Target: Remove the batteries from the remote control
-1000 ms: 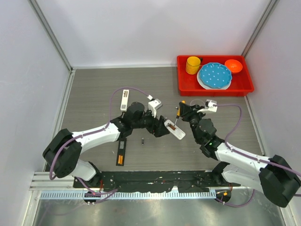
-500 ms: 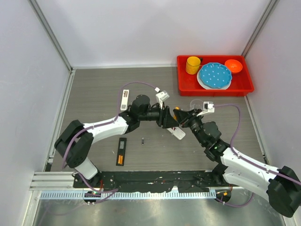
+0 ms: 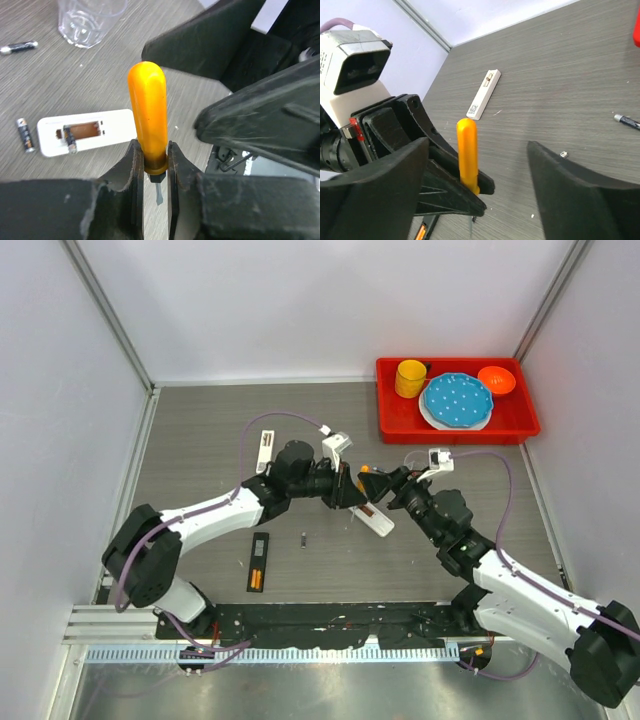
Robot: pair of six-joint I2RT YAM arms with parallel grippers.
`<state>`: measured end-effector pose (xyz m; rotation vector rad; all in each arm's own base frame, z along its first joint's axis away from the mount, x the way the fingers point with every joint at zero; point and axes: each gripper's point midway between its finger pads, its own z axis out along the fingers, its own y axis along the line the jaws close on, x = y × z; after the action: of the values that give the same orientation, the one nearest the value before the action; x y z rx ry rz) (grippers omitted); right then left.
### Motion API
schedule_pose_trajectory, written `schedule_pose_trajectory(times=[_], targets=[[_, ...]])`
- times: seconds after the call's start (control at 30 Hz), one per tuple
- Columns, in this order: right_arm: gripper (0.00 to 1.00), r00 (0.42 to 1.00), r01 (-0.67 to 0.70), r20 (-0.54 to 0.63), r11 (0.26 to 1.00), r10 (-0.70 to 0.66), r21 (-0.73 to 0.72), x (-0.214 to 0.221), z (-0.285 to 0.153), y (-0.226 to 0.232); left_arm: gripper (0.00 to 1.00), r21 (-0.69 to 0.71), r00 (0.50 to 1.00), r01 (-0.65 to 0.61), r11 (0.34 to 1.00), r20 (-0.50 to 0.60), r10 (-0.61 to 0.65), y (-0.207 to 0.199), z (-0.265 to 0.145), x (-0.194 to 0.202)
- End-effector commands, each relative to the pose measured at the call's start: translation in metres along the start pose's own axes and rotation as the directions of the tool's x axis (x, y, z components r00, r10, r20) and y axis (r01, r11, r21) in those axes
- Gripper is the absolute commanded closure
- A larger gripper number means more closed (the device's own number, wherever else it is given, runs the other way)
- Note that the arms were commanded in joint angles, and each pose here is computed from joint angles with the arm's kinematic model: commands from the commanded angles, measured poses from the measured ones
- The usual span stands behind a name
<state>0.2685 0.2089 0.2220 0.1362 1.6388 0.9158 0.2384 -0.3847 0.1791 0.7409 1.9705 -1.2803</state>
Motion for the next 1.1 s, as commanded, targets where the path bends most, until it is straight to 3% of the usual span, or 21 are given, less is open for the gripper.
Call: schedule_pose_trajectory(times=[0.0,0.1,0.23,0.37,0.5,0.73,0.87,0.9,0.93,1.0,1.03,1.07], targets=[[0.04,0.999,0.019,-0.036,0.997,-0.022,-0.073,-0.016,0.004,0.016,1.00,-0.110,0.997,-0.075,0.991,-0.022,0.073,0.013,-0.018,-0.001],[0.00,0.996,0.005,-0.083,0.995,-0.014,-0.102,-0.021,0.008,0.015,1.00,-0.107,0.995,-0.093,0.990,-0.043,0.089,0.010,-0.027,0.003],[0.02,0.979,-0.034,-0.204,0.967,-0.019,-0.251,-0.017,0.007,0.037,1.00,-0.090,0.990,-0.133,0.987,-0.060,0.128,0.001,-0.037,0.003],[0.26,0.949,-0.074,-0.313,0.929,-0.047,-0.364,-0.004,0.005,0.057,1.00,-0.070,0.985,-0.158,0.985,-0.079,0.152,-0.007,-0.044,0.001],[0.41,0.933,-0.128,-0.357,0.900,-0.033,-0.417,0.002,0.002,0.067,1.00,-0.047,0.982,-0.170,0.984,-0.091,0.166,-0.014,-0.046,-0.003],[0.63,0.911,-0.165,-0.411,0.899,-0.018,-0.406,0.014,0.003,0.063,1.00,0.002,0.981,-0.183,0.983,-0.067,0.183,-0.028,-0.048,-0.013],[0.66,0.896,-0.208,-0.445,0.887,0.003,-0.412,0.021,0.005,0.064,1.00,0.018,0.980,-0.185,0.983,-0.074,0.186,-0.030,-0.047,-0.012],[0.72,0.894,-0.213,-0.449,0.883,0.003,-0.418,0.021,0.005,0.066,1.00,0.015,0.980,-0.186,0.982,-0.072,0.186,-0.030,-0.047,-0.012],[0.86,0.891,-0.220,-0.454,0.880,0.005,-0.421,0.021,0.005,0.067,1.00,0.011,0.980,-0.184,0.983,-0.075,0.184,-0.029,-0.047,-0.011],[0.99,0.887,-0.219,-0.461,0.882,0.002,-0.418,0.022,0.007,0.066,1.00,0.001,0.980,-0.186,0.983,-0.071,0.186,-0.027,-0.048,-0.012],[0.99,0.889,-0.206,-0.459,0.892,-0.002,-0.403,0.023,0.008,0.062,0.98,-0.005,0.980,-0.189,0.982,-0.070,0.188,-0.027,-0.048,-0.012],[0.99,0.892,-0.194,-0.453,0.897,-0.007,-0.396,0.023,0.008,0.061,0.88,-0.033,0.980,-0.191,0.981,-0.064,0.189,-0.021,-0.048,-0.013]])
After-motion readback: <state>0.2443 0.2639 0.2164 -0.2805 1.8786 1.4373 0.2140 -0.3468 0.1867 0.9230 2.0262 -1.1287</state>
